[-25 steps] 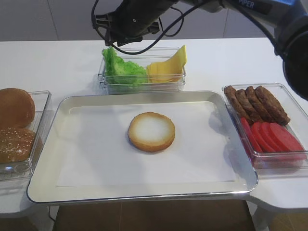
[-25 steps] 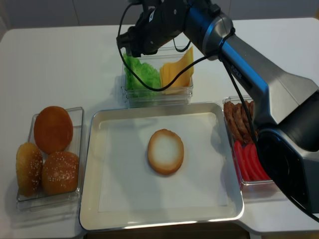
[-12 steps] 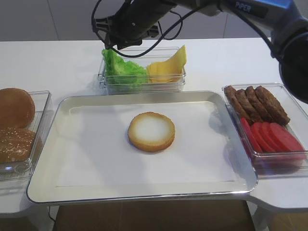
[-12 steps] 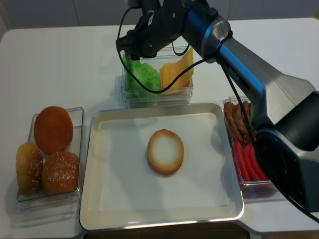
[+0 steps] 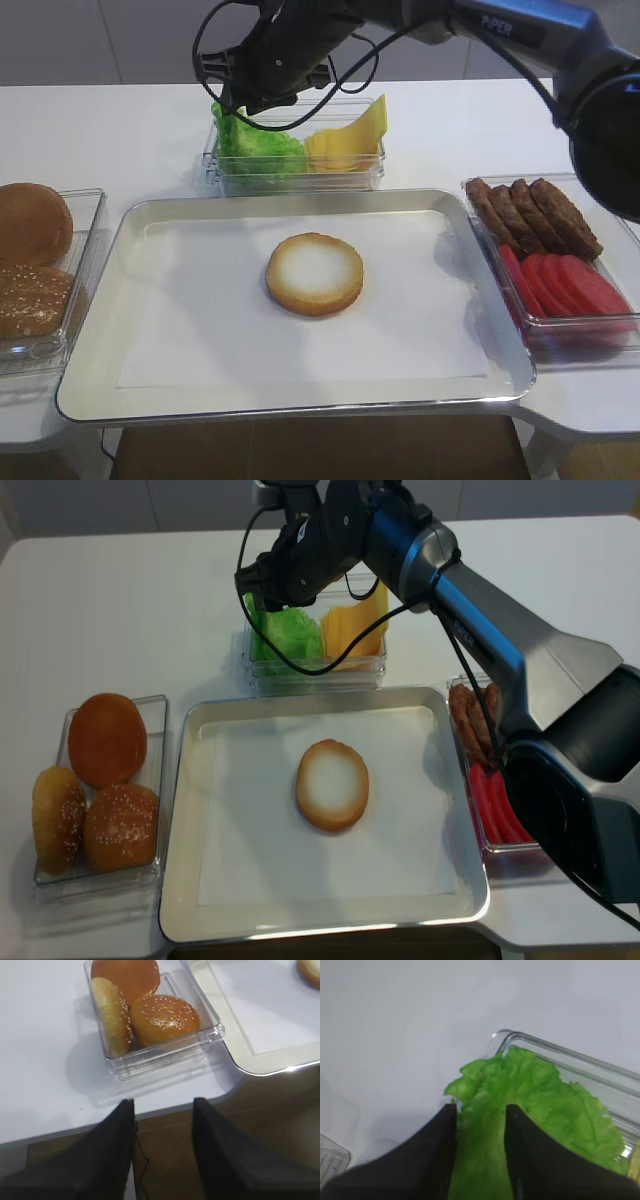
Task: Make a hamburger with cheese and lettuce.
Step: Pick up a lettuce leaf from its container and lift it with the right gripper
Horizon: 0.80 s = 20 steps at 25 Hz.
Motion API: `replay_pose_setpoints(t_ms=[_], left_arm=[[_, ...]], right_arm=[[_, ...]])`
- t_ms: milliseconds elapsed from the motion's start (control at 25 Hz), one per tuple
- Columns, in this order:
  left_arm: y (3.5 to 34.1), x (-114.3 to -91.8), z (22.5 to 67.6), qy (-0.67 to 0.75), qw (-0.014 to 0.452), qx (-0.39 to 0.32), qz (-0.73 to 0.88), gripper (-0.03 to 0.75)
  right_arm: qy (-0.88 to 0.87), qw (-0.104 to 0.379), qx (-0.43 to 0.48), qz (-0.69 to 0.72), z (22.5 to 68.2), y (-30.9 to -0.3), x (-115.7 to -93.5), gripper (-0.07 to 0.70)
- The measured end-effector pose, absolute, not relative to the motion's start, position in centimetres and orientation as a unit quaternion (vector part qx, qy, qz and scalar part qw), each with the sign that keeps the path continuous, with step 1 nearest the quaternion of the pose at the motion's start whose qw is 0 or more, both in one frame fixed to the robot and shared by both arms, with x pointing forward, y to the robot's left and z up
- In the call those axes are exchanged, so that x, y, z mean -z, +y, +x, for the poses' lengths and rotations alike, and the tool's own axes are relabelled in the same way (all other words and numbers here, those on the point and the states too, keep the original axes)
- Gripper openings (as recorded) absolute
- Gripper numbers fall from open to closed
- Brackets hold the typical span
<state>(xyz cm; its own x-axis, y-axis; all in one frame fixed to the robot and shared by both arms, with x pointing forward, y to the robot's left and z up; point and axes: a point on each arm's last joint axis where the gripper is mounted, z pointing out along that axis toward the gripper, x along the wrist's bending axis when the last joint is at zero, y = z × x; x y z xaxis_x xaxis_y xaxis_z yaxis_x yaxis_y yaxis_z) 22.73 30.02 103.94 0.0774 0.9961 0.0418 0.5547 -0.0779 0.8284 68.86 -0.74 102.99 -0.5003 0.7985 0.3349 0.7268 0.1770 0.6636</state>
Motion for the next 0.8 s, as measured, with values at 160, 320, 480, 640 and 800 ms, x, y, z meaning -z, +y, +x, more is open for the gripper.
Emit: replay_pose_setpoints(t_ms=[160,320,480,640,800], left_arm=[[30.02,-103.94,22.73,0.592,0.332,-0.332,0.655,0.288],[30.02,-103.94,22.73,0.592,0.332,-0.332,0.655,0.288],[30.02,-103.94,22.73,0.592,0.332,-0.332,0.655,0.288],[30.02,-103.94,22.73,0.592,0.332,-0.332,0.655,0.288],[30.02,-103.94,22.73,0.592,0.332,-0.332,0.655,0.288]], right_arm=[[0.766,0.045,-0.404,0.498,68.86,-0.76,-102.98,0.265],[0.766,0.046,-0.405,0.498,68.88,-0.75,-102.99,0.250],[0.766,0.046,-0.405,0.498,68.88,-0.75,-102.99,0.186],[0.766,0.046,-0.405,0.498,68.88,-0.75,-102.99,0.117],[0.765,0.045,-0.405,0.498,68.88,-0.75,-102.99,0.064]])
